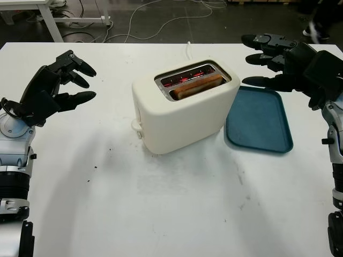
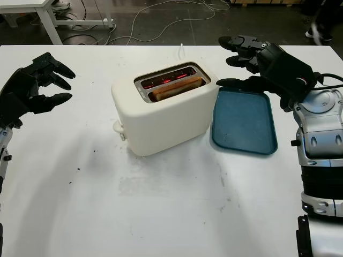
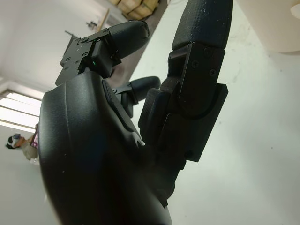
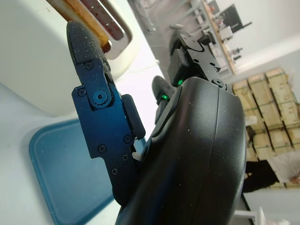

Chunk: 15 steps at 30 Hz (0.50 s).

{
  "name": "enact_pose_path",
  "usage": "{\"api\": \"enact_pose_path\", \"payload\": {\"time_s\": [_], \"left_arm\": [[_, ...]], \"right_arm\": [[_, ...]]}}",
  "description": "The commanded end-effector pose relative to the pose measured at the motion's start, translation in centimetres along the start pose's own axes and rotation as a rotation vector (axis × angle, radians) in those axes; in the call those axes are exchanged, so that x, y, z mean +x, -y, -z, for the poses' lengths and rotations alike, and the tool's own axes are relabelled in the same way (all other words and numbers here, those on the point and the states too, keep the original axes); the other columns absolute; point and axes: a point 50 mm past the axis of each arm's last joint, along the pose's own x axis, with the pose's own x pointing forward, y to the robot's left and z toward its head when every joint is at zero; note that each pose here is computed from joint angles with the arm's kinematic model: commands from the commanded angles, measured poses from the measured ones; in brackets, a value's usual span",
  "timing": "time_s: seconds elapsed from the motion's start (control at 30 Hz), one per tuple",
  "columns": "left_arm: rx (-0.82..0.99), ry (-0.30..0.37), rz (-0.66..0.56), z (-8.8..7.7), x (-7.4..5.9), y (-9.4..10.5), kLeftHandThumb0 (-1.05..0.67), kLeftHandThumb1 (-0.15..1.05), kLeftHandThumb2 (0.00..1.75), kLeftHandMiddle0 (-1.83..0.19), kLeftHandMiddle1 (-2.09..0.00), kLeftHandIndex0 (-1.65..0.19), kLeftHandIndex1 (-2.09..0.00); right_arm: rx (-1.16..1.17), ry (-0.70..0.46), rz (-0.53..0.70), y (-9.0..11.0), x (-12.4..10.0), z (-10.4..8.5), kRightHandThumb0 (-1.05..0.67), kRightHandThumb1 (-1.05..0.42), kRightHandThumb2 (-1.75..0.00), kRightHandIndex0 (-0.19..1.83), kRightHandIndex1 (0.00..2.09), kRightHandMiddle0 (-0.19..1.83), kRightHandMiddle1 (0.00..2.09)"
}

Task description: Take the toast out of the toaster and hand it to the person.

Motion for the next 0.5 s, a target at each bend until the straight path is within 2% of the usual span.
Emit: {"api": "enact_pose_path", "payload": {"time_s": [0.0,0.47], "left_arm": [[0.002,-0.01,0.003,0.11,-0.16,-0.14,-1.05,0.92,0.16,-0.18,-1.54,-0.18,-1.44],[-0.009,-0.009,0.009,0.03,0.0,-0.1,-1.05,0.92,0.15,-0.17,-1.54,-0.18,-1.43]], "right_arm": [[-0.009,0.023,0.001,0.14,-0.05,-0.26,-0.67,-0.8,0.0,0.0,0.68,0.32,0.05],[-0.001,0.019,-0.001,0.28,-0.1,-0.45,-0.66,-0.8,0.0,0.0,0.63,0.29,0.03]]}}
